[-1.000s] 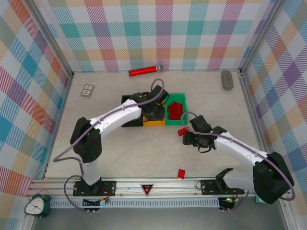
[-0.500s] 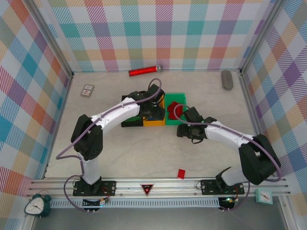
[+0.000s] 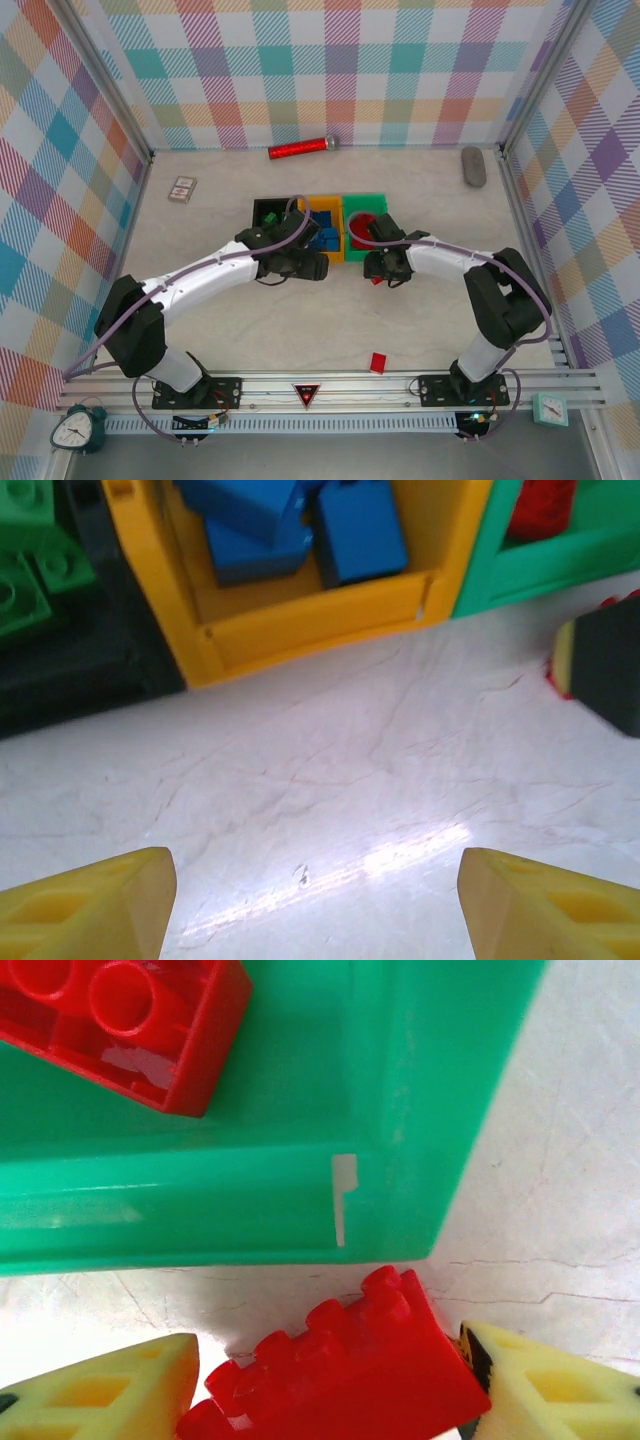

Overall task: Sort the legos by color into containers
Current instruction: Pick up the lego from the center of the table, then place the lego in the container.

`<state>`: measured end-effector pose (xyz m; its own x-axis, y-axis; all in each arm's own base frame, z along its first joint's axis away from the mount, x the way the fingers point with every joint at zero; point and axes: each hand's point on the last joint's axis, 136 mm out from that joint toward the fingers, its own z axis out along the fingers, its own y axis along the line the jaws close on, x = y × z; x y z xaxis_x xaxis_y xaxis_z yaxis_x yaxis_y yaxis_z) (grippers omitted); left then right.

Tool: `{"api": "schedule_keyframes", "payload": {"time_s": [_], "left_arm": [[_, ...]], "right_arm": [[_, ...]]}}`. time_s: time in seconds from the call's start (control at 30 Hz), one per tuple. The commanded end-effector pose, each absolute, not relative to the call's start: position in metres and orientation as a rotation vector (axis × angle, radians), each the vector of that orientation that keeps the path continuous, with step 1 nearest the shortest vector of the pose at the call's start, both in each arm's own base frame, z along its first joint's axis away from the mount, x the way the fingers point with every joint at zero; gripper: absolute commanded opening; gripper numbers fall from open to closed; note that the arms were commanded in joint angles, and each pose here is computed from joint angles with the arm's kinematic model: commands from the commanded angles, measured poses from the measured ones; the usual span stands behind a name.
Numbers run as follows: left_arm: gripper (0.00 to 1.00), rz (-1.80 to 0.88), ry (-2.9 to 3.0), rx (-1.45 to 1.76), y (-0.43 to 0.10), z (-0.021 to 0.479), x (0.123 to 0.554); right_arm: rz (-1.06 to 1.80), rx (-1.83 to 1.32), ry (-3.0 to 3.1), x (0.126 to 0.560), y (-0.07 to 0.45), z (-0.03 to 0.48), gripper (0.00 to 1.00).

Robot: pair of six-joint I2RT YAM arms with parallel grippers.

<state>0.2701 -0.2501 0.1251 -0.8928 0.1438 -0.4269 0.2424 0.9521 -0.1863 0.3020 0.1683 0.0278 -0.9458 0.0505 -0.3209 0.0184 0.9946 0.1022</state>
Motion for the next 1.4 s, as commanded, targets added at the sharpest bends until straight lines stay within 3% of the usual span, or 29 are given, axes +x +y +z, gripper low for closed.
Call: {"api": "schedule_keyframes", "payload": {"time_s": [0.0, 0.13, 0.5, 0.63, 0.87, 1.0, 1.1, 1.37], "left_arm": [[0.74, -0.36, 2.674, 0.233, -0.25, 0.126, 0.265], [0.74, -0.38, 2.675, 0.235, -0.255, 0.122, 0.261], [0.73, -0.423, 2.658, 0.344, -0.28, 0.115, 0.239], [0.73, -0.505, 2.625, 0.445, -0.308, 0.111, 0.221], [0.74, -0.549, 2.587, 0.683, -0.365, 0.1, 0.177], [0.75, -0.521, 2.579, 0.747, -0.378, 0.093, 0.157], [0.81, -0.537, 2.571, 0.774, -0.385, 0.088, 0.145], [0.83, -0.542, 2.641, 0.933, -0.405, 0.066, 0.118]], "right_arm": [[0.132, 0.051, 2.861, 0.288, 0.162, 0.014, 0.47], [0.157, 0.041, 2.837, 0.288, 0.162, 0.024, 0.29], [0.217, 0.031, 2.729, 0.284, 0.157, 0.082, 0.19], [0.238, -0.03, 2.639, 0.311, 0.17, 0.119, 0.21], [0.296, -0.054, 2.546, 0.395, 0.196, 0.155, 0.27], [0.373, -0.023, 2.555, 0.427, 0.202, 0.155, 0.37], [0.41, -0.043, 2.582, 0.427, 0.209, 0.15, 0.55], [0.347, -0.03, 2.592, 0.387, 0.182, 0.144, 0.61]]}}
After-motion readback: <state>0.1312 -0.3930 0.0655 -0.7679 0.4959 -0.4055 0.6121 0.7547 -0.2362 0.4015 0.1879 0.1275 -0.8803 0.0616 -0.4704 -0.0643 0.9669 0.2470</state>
